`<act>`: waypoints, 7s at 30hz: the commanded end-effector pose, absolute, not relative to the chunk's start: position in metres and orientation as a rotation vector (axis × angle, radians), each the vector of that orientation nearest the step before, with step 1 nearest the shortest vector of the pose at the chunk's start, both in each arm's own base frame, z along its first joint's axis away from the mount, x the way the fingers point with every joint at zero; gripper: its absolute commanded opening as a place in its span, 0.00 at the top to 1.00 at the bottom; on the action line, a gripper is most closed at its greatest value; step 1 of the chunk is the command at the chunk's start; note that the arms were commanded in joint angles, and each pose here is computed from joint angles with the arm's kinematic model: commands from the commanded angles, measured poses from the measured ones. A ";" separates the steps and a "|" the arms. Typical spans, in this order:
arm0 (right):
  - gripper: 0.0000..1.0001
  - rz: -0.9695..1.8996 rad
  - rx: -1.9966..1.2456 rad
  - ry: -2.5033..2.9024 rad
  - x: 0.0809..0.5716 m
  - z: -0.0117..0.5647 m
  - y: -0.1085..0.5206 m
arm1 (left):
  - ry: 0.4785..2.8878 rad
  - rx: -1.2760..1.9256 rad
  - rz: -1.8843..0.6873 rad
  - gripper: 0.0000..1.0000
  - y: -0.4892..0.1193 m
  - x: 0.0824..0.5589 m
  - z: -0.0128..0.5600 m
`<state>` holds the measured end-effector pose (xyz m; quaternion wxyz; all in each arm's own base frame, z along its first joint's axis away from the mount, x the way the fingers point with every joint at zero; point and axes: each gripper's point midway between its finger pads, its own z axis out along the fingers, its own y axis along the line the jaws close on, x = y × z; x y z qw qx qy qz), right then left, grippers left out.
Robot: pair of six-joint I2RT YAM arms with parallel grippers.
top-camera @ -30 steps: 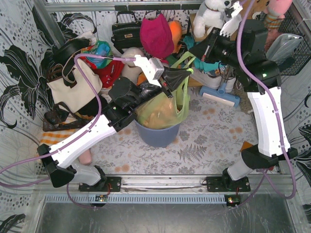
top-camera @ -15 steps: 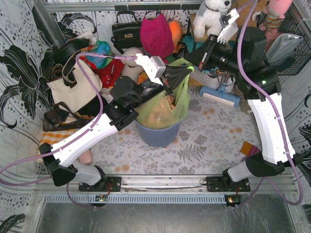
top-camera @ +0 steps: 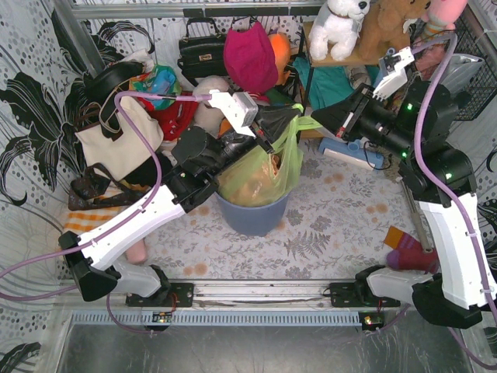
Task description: Tie the trash bag
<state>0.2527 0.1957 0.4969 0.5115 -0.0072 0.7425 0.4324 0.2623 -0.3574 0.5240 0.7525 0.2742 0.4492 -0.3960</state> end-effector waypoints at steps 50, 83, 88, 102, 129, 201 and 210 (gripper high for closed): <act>1.00 1.421 -0.245 1.846 0.180 0.466 0.299 | 0.926 0.555 -0.848 1.00 -0.351 0.263 0.541; 1.00 0.605 0.227 1.618 0.255 0.385 0.266 | 0.928 0.578 -0.855 1.00 -0.336 0.246 0.537; 1.00 0.585 0.248 1.579 0.261 0.382 0.267 | 0.933 0.582 -0.866 1.00 -0.336 0.244 0.533; 1.00 0.520 0.335 1.384 0.286 0.384 0.276 | 0.943 0.604 -0.891 1.00 -0.329 0.231 0.528; 1.00 0.838 0.033 1.243 0.269 0.391 0.346 | 1.039 0.387 -0.706 0.26 -0.266 0.246 0.531; 1.00 0.641 0.178 1.328 0.284 0.383 0.307 | 1.442 0.569 -0.951 0.33 -0.224 0.327 0.380; 1.00 0.644 0.184 1.329 0.283 0.386 0.304 | 1.402 0.851 -0.946 0.25 -0.243 0.330 0.368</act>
